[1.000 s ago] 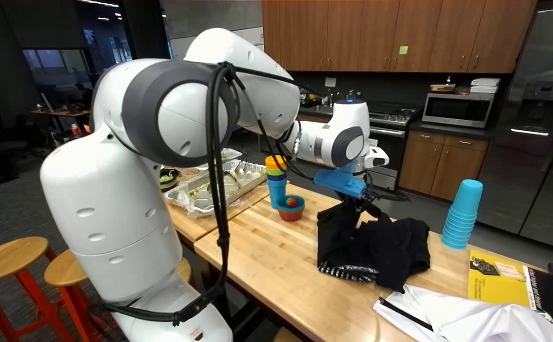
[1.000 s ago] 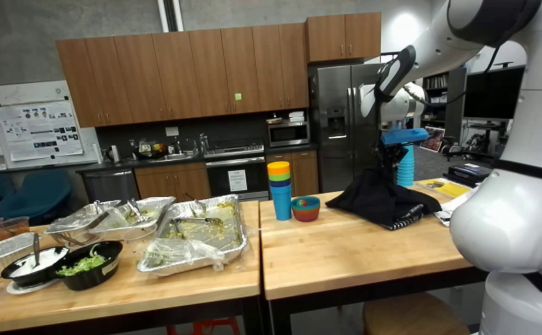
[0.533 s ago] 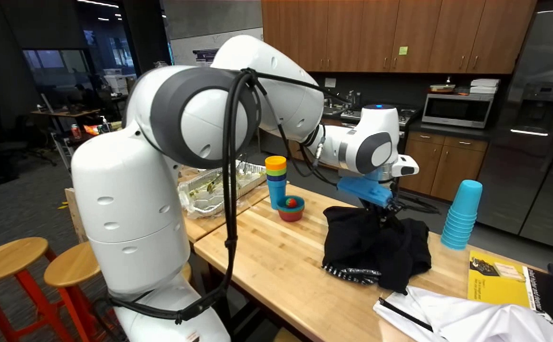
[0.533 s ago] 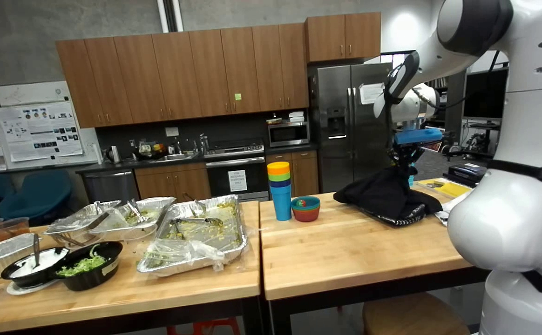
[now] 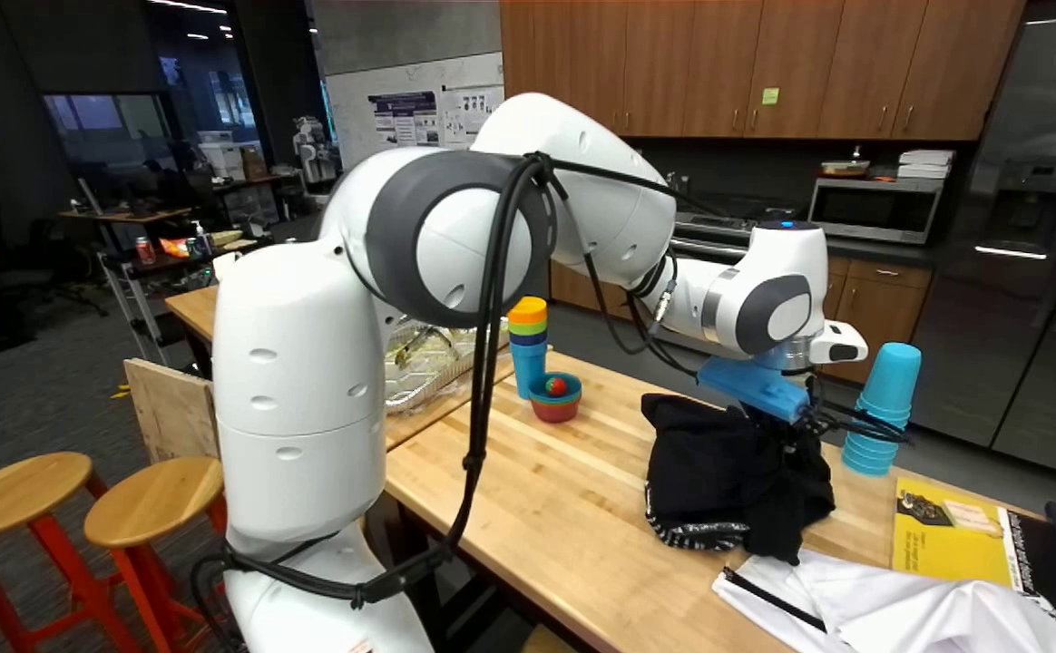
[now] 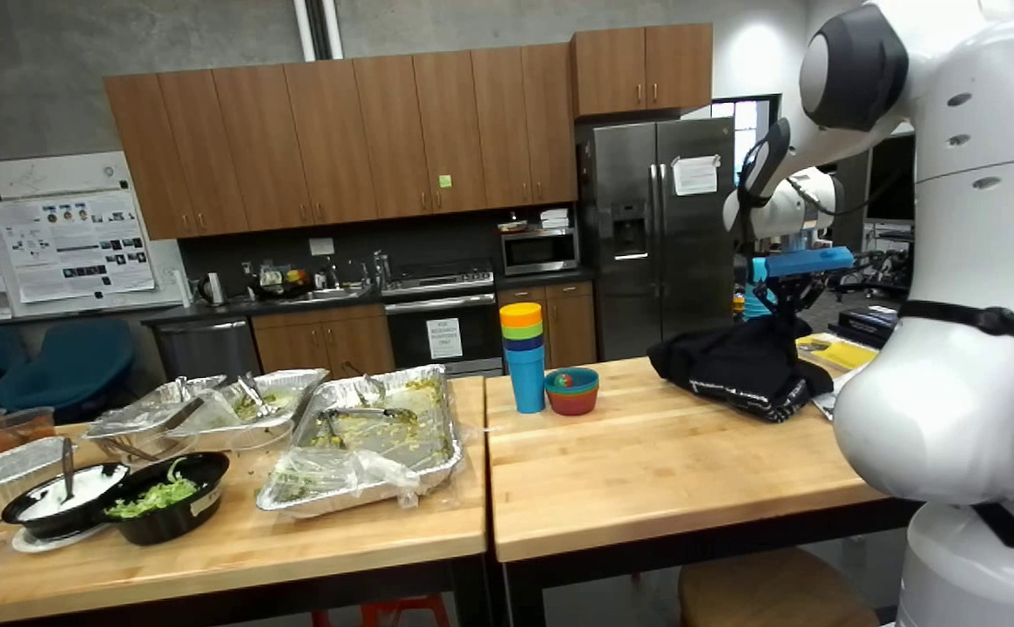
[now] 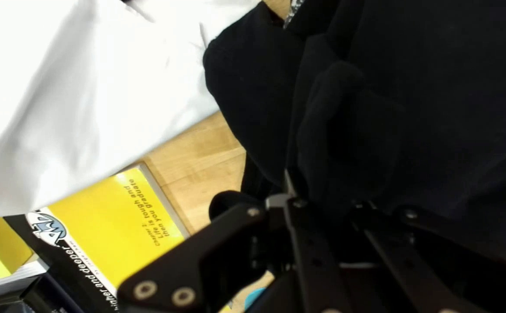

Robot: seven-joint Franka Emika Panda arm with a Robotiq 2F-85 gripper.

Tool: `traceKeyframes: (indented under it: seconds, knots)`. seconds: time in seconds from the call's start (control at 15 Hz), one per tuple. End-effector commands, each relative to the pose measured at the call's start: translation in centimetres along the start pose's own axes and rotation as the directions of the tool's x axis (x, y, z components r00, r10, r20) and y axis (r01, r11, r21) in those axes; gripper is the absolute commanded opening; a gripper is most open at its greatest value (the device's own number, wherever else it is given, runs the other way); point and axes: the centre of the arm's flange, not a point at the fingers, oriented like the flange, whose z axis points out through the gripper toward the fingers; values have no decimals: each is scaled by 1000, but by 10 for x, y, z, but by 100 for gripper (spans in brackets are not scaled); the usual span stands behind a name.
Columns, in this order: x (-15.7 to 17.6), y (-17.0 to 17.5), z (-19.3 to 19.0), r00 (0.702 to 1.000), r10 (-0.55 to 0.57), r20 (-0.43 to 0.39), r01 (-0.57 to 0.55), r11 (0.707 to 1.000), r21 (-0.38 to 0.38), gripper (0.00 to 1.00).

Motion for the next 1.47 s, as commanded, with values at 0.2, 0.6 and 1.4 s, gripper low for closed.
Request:
traceKeyframes:
  seconds: [0.2, 0.6, 1.4]
  knots:
    - [33, 20, 41, 999, 25, 39, -24, 999, -27, 3]
    - [47, 26, 108, 988, 63, 141, -50, 994, -99, 3]
    - [48, -27, 70, 990, -70, 126, 83, 992, -100, 86]
